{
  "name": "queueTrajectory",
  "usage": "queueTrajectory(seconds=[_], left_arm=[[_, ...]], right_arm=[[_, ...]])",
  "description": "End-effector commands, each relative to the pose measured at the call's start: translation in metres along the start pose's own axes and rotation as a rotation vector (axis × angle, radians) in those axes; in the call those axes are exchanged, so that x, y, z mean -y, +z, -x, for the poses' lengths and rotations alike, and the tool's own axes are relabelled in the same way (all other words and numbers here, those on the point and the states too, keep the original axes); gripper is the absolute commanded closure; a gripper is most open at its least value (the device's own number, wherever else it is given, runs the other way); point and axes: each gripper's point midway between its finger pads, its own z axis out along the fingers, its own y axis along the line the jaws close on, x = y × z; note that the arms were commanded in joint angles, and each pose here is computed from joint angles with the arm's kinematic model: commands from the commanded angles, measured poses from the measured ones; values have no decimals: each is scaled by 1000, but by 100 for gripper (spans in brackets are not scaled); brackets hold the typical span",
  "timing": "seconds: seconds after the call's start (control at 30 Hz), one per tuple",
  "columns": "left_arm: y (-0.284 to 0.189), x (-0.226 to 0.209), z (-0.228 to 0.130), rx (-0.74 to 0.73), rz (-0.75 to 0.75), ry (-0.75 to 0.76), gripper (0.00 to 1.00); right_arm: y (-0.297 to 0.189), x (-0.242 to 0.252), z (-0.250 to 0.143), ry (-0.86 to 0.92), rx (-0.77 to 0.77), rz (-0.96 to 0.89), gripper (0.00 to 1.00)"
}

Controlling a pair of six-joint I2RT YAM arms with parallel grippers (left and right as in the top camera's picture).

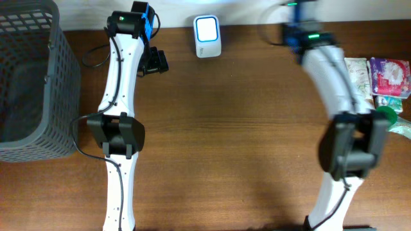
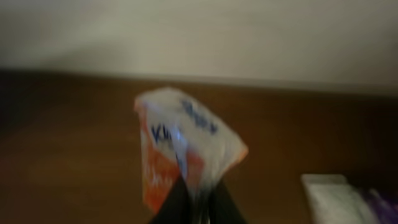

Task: Scan the item barcode

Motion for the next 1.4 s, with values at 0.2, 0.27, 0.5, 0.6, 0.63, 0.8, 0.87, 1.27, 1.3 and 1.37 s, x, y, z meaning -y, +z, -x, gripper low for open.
queueTrajectory(seconds=[0.2, 0.27, 0.5, 0.6, 0.63, 0.8, 0.87, 1.27, 1.3, 1.37], left_arm=[[-8, -4, 2, 14, 0, 5, 1], [-8, -4, 2, 14, 0, 5, 1], [-7, -4, 2, 14, 0, 5, 1], [-8, -4, 2, 14, 0, 5, 1], [-8, -4, 2, 14, 0, 5, 1], [-8, -4, 2, 14, 0, 5, 1], [-8, -4, 2, 15, 0, 5, 1], [-8, -4, 2, 15, 0, 5, 1], [-8, -4, 2, 15, 0, 5, 1], [-7, -4, 2, 14, 0, 5, 1]], right_arm=[[-3, 153, -128, 258, -416, -135, 94], [1, 162, -145, 288, -444, -129, 90], [-2, 160, -159, 302, -497, -97, 42], [-29, 167, -131, 341, -420, -113, 31], [-47, 173, -114, 372, -365, -126, 30], [-186, 160, -52, 442, -147, -1, 1], [-239, 146, -55, 457, -127, 59, 1], [-366, 59, -142, 386, -66, 288, 1], [-367, 65, -146, 385, -69, 250, 1], [-365, 74, -149, 384, -74, 191, 1]])
